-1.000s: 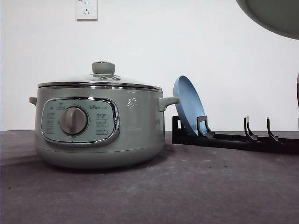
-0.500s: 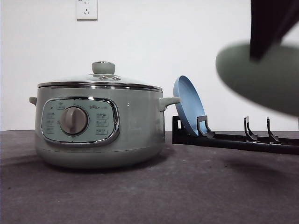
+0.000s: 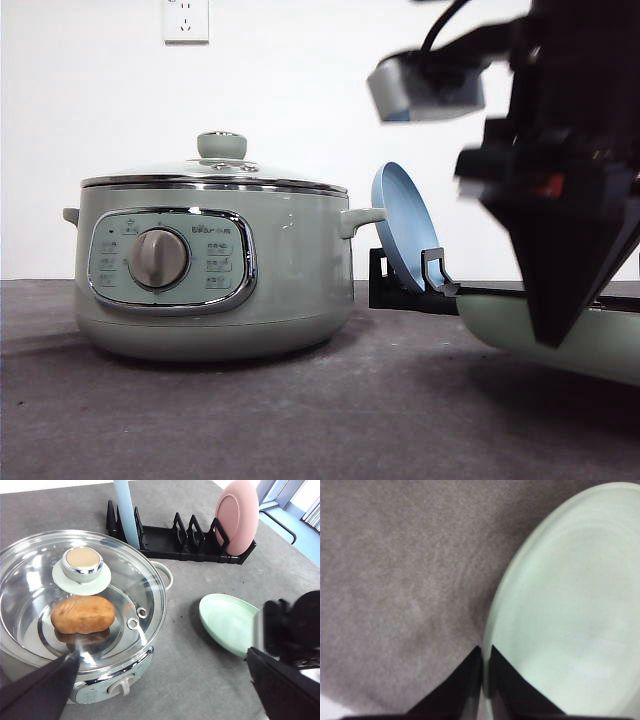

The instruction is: Transfer potato from steamer to green plate

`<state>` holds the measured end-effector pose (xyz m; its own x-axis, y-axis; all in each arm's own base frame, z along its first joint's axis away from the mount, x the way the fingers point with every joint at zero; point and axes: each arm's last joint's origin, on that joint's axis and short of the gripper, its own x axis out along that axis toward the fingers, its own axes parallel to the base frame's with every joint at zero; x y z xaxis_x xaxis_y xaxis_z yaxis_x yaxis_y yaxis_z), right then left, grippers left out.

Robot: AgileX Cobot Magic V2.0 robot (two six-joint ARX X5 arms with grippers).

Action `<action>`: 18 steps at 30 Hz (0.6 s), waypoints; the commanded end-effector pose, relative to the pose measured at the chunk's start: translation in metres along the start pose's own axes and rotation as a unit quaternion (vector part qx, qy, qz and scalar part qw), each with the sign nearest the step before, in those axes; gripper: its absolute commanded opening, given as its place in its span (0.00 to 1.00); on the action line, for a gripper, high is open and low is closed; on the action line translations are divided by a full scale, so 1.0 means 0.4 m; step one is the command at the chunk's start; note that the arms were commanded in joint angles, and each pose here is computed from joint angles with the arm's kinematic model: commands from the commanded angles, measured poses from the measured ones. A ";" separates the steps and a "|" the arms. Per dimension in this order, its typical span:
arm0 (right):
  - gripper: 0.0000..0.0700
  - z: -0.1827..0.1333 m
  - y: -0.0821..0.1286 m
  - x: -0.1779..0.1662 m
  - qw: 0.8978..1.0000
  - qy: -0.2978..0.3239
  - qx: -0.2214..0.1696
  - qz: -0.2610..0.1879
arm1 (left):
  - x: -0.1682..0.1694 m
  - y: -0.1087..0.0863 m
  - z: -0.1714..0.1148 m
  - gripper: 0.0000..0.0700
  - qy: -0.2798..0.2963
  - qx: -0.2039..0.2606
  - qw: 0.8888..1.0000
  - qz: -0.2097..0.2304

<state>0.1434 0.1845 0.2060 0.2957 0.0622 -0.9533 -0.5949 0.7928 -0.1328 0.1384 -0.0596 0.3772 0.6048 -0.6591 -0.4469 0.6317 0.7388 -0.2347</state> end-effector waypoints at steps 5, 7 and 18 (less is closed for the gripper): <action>0.00 0.018 0.022 0.030 1.000 0.007 0.000 0.017 | -0.006 -0.005 0.016 1.00 -0.011 0.011 1.000 -0.006; 0.01 0.023 0.026 0.033 1.000 0.002 0.001 0.027 | -0.006 -0.005 0.016 1.00 -0.011 0.011 1.000 -0.006; 0.42 0.039 0.037 0.024 0.996 -0.023 0.019 0.079 | -0.006 -0.005 0.015 1.00 -0.011 0.013 1.000 -0.005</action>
<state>0.1491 0.2015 0.1971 0.2329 0.2029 -0.9511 -0.6142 0.7889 0.0179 0.1384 -0.0596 0.3772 0.6047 -0.6591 -0.4472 0.6318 0.7388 -0.2345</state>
